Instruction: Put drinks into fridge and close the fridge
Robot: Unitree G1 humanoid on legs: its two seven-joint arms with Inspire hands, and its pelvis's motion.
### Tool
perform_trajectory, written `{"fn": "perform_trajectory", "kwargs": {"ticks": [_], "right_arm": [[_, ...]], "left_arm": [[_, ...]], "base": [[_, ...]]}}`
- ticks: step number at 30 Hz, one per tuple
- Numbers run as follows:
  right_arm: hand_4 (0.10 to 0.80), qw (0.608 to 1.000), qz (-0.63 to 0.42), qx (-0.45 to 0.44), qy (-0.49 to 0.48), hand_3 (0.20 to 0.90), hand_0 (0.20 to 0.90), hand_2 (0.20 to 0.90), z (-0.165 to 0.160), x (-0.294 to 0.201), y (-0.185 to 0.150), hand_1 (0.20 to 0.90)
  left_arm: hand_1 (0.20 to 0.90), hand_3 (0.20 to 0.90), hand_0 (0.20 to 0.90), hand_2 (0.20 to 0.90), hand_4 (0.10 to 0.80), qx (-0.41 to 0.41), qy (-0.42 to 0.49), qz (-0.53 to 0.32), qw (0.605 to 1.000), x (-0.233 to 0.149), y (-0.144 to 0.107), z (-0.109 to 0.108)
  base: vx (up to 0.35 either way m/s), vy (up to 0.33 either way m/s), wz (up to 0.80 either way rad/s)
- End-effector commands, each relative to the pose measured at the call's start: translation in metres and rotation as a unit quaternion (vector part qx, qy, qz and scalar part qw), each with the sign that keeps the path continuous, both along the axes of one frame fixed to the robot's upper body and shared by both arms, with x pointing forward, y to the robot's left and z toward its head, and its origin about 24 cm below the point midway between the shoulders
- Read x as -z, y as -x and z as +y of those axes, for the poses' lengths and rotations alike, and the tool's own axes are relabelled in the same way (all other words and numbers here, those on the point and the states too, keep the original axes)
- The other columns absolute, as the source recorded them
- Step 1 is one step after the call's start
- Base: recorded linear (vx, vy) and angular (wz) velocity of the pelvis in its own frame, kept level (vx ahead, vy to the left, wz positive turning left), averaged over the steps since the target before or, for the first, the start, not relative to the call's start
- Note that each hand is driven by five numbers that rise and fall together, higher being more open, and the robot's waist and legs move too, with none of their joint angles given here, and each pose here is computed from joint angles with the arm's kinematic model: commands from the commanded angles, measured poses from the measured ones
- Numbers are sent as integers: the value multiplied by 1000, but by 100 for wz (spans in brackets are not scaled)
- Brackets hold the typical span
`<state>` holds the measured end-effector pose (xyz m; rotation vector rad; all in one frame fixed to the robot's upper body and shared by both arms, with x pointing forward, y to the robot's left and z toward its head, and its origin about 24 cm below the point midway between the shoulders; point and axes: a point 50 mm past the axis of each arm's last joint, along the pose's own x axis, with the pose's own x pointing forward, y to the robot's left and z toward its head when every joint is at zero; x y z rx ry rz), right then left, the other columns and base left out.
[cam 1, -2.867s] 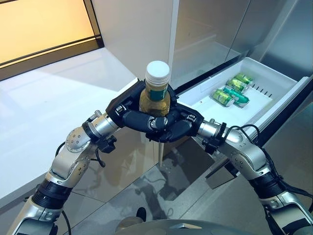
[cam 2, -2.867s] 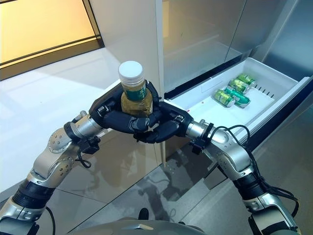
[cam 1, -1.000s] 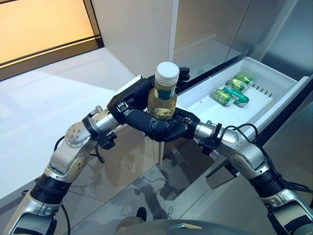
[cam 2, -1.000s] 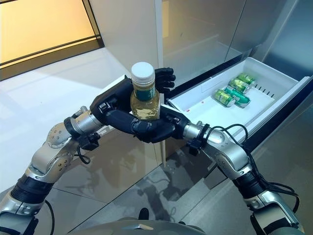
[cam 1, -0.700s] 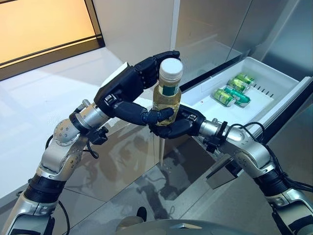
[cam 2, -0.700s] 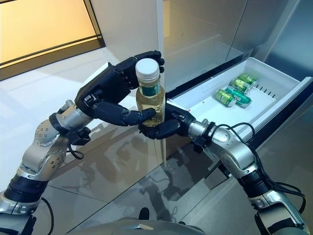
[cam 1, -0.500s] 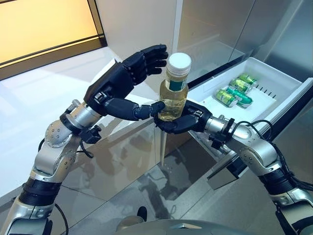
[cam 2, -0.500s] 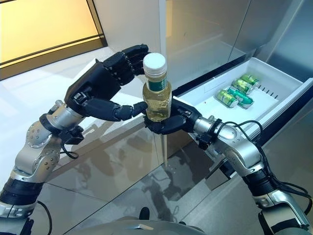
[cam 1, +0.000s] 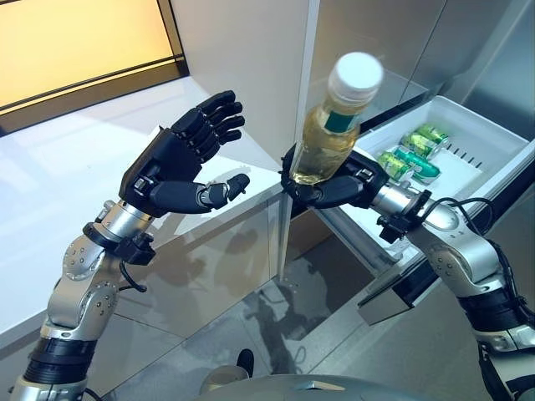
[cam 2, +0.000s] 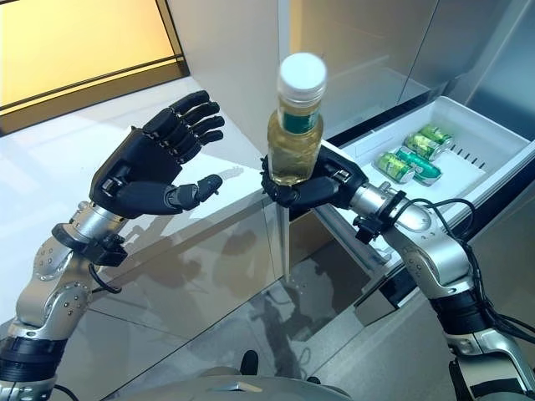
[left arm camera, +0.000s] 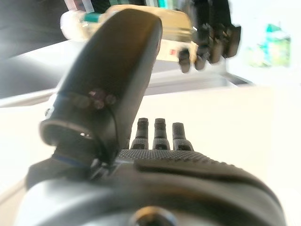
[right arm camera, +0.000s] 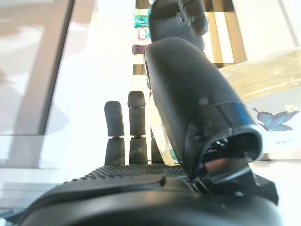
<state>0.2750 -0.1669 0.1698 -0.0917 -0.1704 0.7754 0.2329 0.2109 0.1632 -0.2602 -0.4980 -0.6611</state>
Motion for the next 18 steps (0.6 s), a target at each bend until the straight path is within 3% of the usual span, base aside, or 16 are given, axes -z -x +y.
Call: {"fn": "perform_trajectory", "kwargs": {"ticks": [1, 7, 9, 11, 13, 14, 18], "right_arm": [[100, 970, -213, -44, -113, 200, 300, 300, 6, -80, 25, 300], [100, 969, -217, -19, -114, 200, 300, 300, 3, -84, 26, 300], [100, 969, -216, -13, -115, 200, 300, 300, 3, -88, 25, 300], [100, 969, -219, -13, -113, 200, 300, 300, 3, -91, 24, 300], [100, 969, -220, -12, -112, 200, 300, 300, 4, -92, 23, 300], [100, 969, -222, -11, -112, 200, 300, 300, 4, -93, 23, 300], [100, 967, -230, -9, -114, 200, 300, 300, -1, -96, 24, 300]], "left_arm": [[900, 900, 900, 900, 800, 96, 146, -36, 984, -19, 5, 2], [900, 900, 900, 900, 800, 298, 281, 23, 912, 10, 15, -41], [900, 900, 900, 900, 800, 391, 305, 66, 866, 26, 23, -67], [900, 900, 900, 900, 800, 441, 345, 93, 823, 34, 29, -80], [900, 900, 900, 900, 800, 468, 380, 116, 789, 41, 32, -85], [900, 900, 900, 900, 800, 484, 416, 155, 754, 51, 34, -90], [900, 900, 900, 900, 800, 512, 458, 213, 695, 79, 47, -99]], "base": [[0, 0, 0], [0, 0, 0], [-30, -1, -5], [-32, 2, -5], [-26, 5, -5], [-20, 1, -5], [-13, -3, -2]]}}
